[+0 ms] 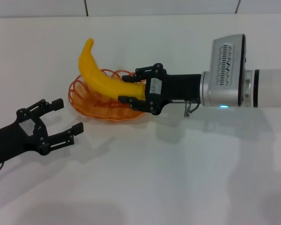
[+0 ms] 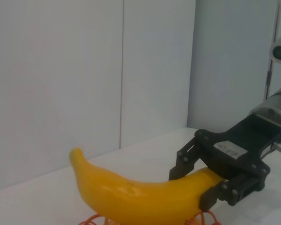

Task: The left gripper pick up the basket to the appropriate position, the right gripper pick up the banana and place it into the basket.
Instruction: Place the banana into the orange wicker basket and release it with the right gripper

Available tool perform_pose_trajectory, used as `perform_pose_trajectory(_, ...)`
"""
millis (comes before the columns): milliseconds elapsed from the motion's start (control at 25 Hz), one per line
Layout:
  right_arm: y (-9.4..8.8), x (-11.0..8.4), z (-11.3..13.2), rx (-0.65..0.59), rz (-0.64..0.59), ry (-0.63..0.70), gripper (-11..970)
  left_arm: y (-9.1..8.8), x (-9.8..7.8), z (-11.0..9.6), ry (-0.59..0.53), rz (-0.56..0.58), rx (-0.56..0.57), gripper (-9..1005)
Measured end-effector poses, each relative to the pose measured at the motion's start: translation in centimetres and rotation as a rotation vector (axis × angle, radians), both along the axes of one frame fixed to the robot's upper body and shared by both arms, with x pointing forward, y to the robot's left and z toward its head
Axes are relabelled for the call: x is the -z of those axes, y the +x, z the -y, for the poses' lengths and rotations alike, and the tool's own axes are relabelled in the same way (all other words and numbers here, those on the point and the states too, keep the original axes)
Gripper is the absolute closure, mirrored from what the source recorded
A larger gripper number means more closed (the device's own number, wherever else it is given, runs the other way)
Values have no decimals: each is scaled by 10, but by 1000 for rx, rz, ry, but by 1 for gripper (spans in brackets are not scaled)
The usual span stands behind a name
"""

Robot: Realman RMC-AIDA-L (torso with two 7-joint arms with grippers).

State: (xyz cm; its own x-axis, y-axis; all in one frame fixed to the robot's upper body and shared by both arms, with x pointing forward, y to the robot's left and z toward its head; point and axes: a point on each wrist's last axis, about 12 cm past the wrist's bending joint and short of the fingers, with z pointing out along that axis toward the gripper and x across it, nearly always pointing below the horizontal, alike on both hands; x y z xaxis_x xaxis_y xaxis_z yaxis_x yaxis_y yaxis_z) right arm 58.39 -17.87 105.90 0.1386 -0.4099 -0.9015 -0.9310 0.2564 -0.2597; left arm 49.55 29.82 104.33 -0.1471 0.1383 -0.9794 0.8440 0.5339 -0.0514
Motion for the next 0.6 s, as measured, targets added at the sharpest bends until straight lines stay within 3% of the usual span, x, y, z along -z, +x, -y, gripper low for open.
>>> perform_pose_trajectory(320,3,0,-3,12,-57,-10,441,-1,1,0,4,-5,0,117)
perform_pose_trajectory(600,-9,-20,20,-52,-99,113,195,-6,3,-7,8,-10,-19,117)
